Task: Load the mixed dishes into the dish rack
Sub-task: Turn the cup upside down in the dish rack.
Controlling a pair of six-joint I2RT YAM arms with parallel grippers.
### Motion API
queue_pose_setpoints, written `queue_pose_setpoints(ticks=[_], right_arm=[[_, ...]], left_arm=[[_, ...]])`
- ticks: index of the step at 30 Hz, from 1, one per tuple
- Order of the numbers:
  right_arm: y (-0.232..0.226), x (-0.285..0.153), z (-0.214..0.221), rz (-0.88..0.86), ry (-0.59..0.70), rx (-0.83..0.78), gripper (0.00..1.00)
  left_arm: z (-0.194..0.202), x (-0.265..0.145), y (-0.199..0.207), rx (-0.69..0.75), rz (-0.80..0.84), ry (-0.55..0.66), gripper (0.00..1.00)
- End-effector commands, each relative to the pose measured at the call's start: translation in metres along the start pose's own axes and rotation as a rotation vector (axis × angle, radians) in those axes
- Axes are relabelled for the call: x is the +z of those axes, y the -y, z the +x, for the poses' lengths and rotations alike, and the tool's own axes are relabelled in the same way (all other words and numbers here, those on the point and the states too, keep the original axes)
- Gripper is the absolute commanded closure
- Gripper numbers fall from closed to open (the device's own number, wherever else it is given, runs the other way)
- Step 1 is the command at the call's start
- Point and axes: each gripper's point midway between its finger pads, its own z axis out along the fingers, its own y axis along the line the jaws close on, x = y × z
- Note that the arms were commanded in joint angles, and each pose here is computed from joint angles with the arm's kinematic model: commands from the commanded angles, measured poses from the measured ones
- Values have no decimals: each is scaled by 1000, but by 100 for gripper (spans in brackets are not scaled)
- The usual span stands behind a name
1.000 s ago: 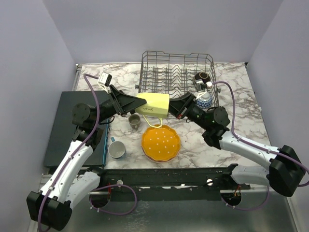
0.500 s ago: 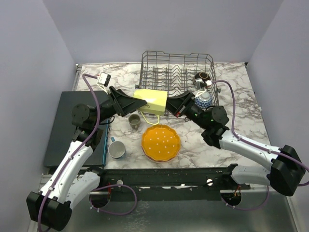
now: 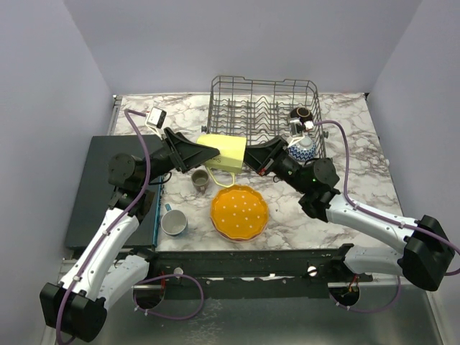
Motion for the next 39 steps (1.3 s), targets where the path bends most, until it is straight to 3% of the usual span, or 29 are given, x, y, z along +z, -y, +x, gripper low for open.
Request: queue_pose_setpoints(ticks=[1,4,6,17,24,31,39], right_arm=[[-22,4,-24,-57,99,-17,99],[-23,2,-25,-59,105,-21,99],[-22,2,-25,-54,107,-22,99],[-14,-5,-20,-27,101,-38,99],[-9,-16,-23,15,116,-54,69],[-10,-27,-28,51,126,-76,46],[-2,-52,-31,151,111,-141,39]], left_arm=[[-7,3,12,53,34,21,1],[-7,3,10,52,31,19,4],[-7,3,9,52,30,19,11],[-8,6,6,48,23,13,79],[-9,8,1,40,14,11,100],[-12,11,-3,50,5,14,100],[-21,18,-20,82,-66,17,100]])
